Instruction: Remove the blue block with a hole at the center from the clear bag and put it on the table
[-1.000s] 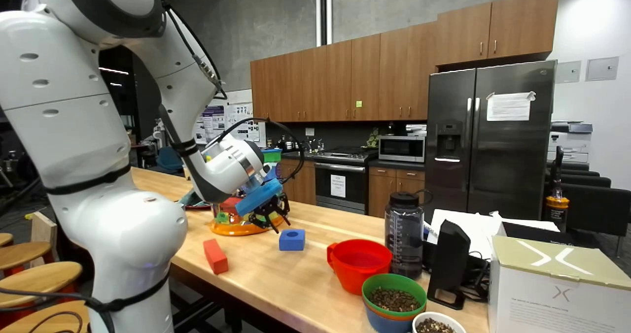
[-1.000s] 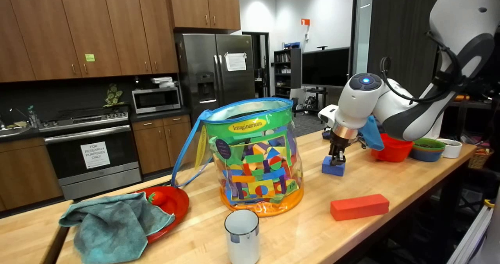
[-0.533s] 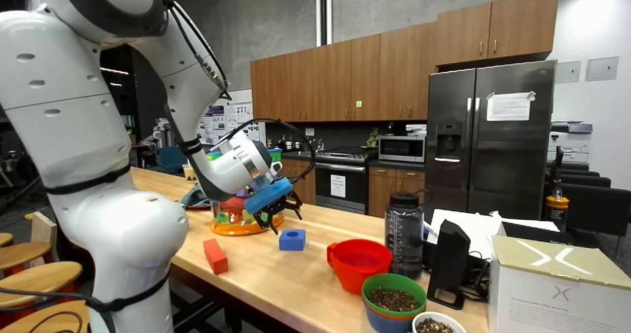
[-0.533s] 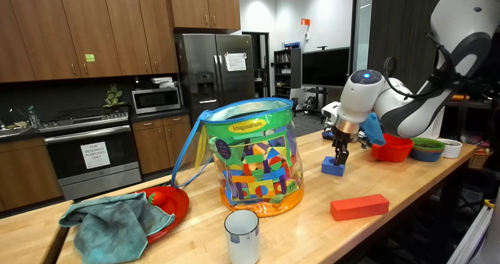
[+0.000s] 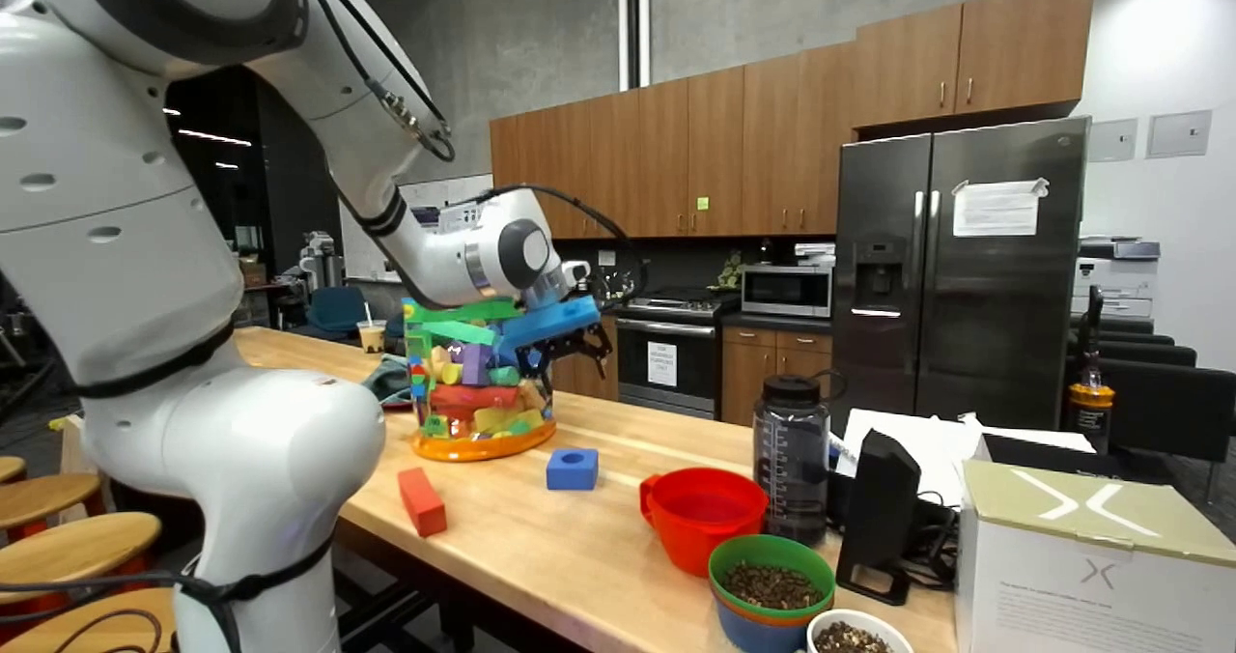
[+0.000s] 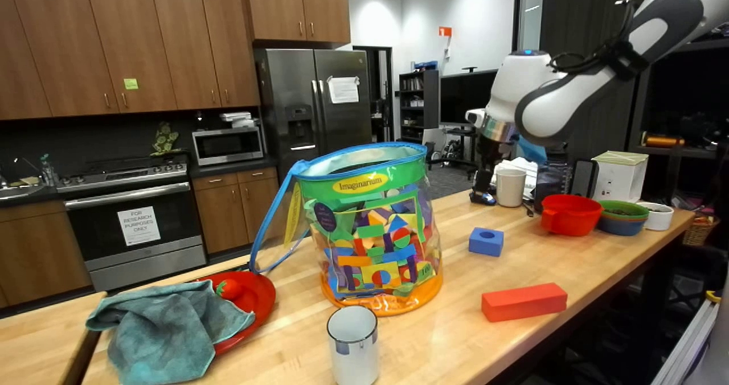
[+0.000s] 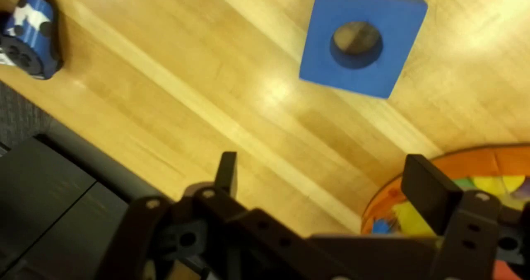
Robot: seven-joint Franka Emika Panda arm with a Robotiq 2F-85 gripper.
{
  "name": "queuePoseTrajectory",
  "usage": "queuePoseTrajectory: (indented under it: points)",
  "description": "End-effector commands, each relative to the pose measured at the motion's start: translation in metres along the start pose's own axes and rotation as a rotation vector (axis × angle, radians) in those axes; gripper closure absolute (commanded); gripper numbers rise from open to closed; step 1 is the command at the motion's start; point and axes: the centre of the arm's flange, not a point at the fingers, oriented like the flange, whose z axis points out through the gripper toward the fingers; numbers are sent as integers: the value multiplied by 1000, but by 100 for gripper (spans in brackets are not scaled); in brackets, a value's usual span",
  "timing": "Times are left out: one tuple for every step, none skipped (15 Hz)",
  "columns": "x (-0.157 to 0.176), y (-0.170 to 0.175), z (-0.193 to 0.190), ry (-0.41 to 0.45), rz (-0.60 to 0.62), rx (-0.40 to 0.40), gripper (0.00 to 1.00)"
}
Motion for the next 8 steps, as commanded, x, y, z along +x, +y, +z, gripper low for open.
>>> queuePoseTrajectory:
  points:
    - [25, 54, -79, 46, 101, -37, 0]
    - [30, 66, -96, 44, 135, -47, 0]
    - [32, 75, -112, 42, 162, -55, 0]
    - [34, 87, -127, 49, 192, -54, 0]
    - [35, 97, -139, 54, 217, -59, 0]
    - [28, 78, -118, 60, 177, -58, 0]
    - [29, 86, -130, 64, 194, -63, 0]
    - [30, 90, -136, 65, 202, -66, 0]
